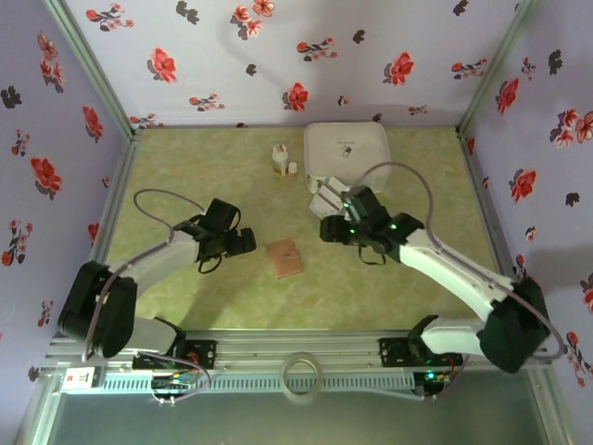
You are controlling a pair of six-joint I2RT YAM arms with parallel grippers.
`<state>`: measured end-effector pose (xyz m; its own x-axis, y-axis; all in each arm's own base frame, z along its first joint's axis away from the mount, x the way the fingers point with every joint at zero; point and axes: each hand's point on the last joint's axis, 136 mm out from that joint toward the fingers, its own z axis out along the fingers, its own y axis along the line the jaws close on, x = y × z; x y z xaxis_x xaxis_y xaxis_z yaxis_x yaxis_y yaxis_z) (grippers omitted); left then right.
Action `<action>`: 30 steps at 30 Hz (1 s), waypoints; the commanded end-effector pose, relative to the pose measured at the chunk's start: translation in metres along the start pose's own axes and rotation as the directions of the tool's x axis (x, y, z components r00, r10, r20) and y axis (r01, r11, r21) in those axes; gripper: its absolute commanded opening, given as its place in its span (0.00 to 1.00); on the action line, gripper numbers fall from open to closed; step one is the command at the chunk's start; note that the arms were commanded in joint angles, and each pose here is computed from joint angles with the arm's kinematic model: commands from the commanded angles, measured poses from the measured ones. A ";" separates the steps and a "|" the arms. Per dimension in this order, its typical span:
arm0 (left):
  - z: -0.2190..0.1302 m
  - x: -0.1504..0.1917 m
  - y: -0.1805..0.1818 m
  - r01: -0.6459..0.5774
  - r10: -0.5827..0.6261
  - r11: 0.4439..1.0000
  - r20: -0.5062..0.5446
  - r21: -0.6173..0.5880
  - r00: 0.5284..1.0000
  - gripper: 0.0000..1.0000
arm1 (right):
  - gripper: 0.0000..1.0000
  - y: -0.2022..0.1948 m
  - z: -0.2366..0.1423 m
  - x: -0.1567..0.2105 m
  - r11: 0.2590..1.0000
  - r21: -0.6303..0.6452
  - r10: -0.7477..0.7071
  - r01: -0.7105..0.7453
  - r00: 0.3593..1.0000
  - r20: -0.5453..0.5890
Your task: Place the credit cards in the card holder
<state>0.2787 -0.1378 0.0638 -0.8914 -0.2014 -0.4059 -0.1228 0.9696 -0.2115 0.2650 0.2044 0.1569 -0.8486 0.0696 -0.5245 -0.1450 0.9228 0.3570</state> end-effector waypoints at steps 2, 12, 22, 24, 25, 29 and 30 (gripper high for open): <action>-0.041 -0.036 -0.010 -0.073 0.062 0.996 0.171 0.058 0.983 1.00 | 0.84 -0.048 -0.039 -0.016 0.991 0.128 0.023 -0.046 0.985 0.172; -0.127 -0.088 0.004 -0.109 0.099 0.994 0.466 -0.006 0.879 1.00 | 1.00 -0.150 -0.098 -0.027 0.873 0.383 0.074 -0.301 0.860 0.505; -0.159 -0.097 0.046 -0.088 0.167 0.985 0.728 -0.145 0.665 1.00 | 1.00 -0.206 -0.111 -0.046 0.739 0.486 0.009 -0.467 0.728 0.686; -0.166 -0.101 0.064 -0.029 0.190 0.976 0.781 -0.215 0.595 1.00 | 0.99 -0.221 -0.109 -0.048 0.704 0.504 0.015 -0.501 0.719 0.694; -0.168 -0.103 0.071 -0.025 0.225 0.967 0.803 -0.254 0.552 1.00 | 1.00 -0.229 -0.106 -0.050 0.689 0.522 0.005 -0.503 0.723 0.691; -0.177 -0.116 0.099 0.028 0.331 0.923 0.832 -0.383 0.445 1.00 | 1.00 -0.259 -0.100 -0.055 0.590 0.628 -0.055 -0.507 0.750 0.659; -0.177 -0.120 0.107 0.055 0.328 0.917 0.828 -0.394 0.455 1.00 | 1.00 -0.266 -0.099 -0.055 0.563 0.648 -0.059 -0.512 0.757 0.650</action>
<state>0.2900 -0.0141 0.2023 -0.2393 0.0497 -0.9697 -0.1987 0.9750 0.0991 0.2932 -0.0629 0.1584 -0.3506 0.3011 -0.8868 0.6241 0.7811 0.0185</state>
